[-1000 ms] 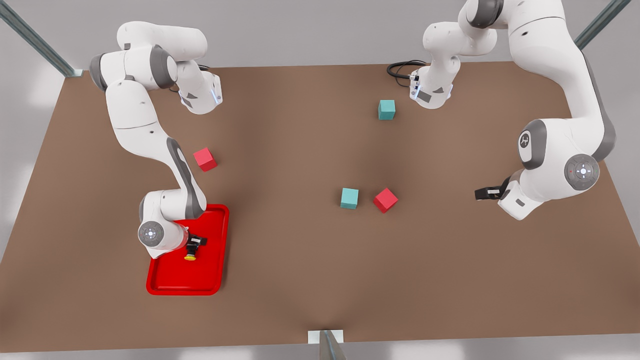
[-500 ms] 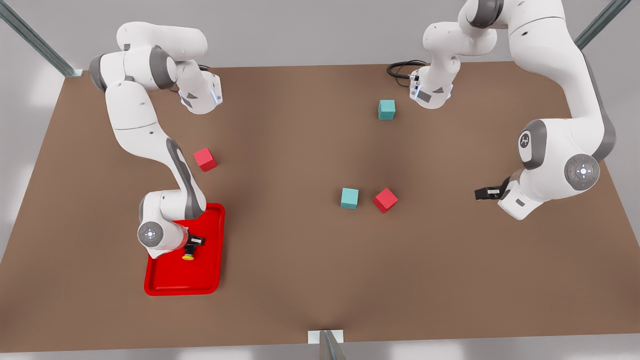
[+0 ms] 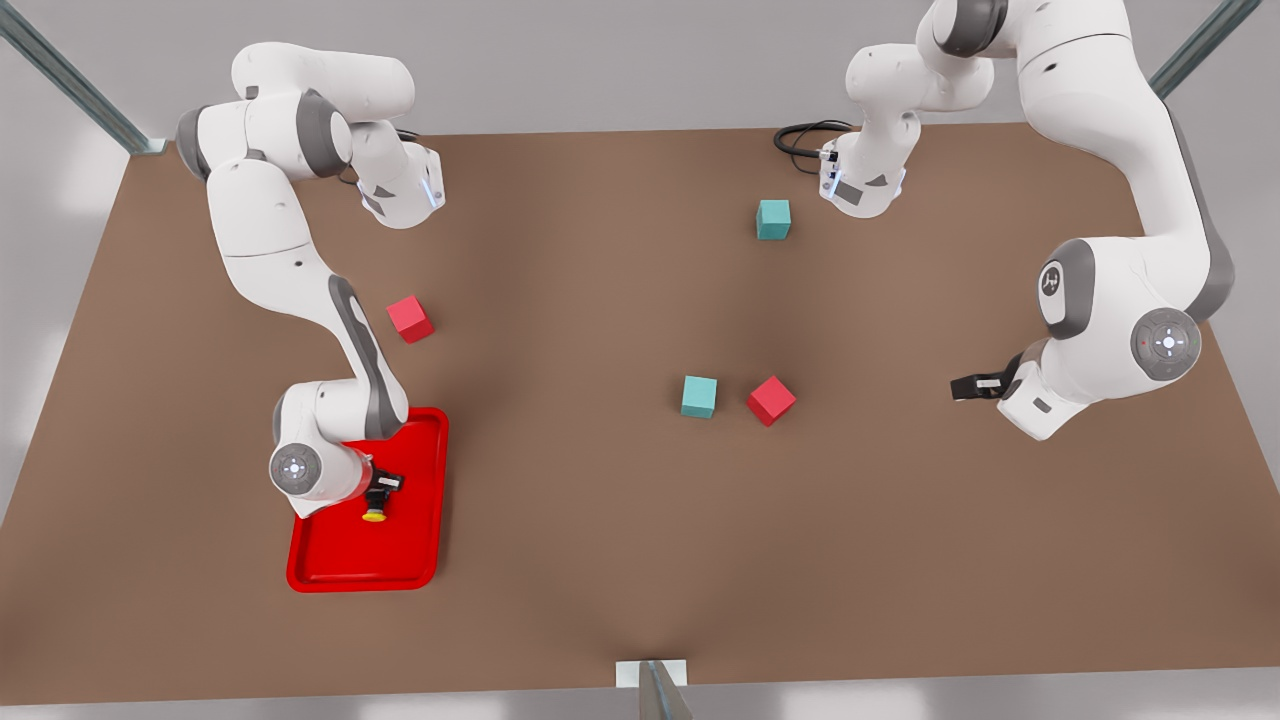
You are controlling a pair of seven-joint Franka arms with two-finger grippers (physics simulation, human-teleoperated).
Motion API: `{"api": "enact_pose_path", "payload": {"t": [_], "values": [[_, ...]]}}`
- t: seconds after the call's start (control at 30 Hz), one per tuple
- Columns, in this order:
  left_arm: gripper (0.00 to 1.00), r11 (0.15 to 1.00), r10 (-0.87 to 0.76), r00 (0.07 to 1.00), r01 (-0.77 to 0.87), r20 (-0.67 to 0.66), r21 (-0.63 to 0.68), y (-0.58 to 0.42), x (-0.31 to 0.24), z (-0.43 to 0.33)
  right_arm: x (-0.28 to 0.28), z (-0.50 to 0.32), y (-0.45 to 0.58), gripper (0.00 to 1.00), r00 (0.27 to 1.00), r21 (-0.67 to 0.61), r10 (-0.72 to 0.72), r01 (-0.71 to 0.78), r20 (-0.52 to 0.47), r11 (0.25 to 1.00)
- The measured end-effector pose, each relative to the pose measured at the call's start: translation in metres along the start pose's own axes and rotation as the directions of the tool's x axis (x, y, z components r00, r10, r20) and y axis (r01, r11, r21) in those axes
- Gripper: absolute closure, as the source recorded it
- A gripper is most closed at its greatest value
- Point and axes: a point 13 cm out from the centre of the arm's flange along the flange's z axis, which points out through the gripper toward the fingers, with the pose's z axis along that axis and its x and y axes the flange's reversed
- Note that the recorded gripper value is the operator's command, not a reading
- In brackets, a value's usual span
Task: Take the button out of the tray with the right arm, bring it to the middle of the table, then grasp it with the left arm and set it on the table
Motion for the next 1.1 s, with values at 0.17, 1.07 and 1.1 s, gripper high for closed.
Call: {"api": "enact_pose_path", "payload": {"t": [0.17,1.07,1.1], "values": [[0.0,1.0,-0.001,1.0,0.001,0.0,0.0,0.001,0.0,0.0,0.002,0.0,-0.001,0.3,1.0,0.003,-0.001,0.001,-0.009,1.0],[0.0,1.0,0.002,1.0,-0.002,0.012,-0.001,-0.001,-0.003,0.0,-0.008,-0.02,0.006,0.41,0.999,0.0,-0.045,0.045,0.014,0.999],[0.0,1.0,0.002,1.0,-0.002,0.013,-0.001,-0.001,-0.003,0.0,-0.008,-0.02,0.006,0.41,0.999,0.0,-0.047,0.047,0.014,0.999]]}}
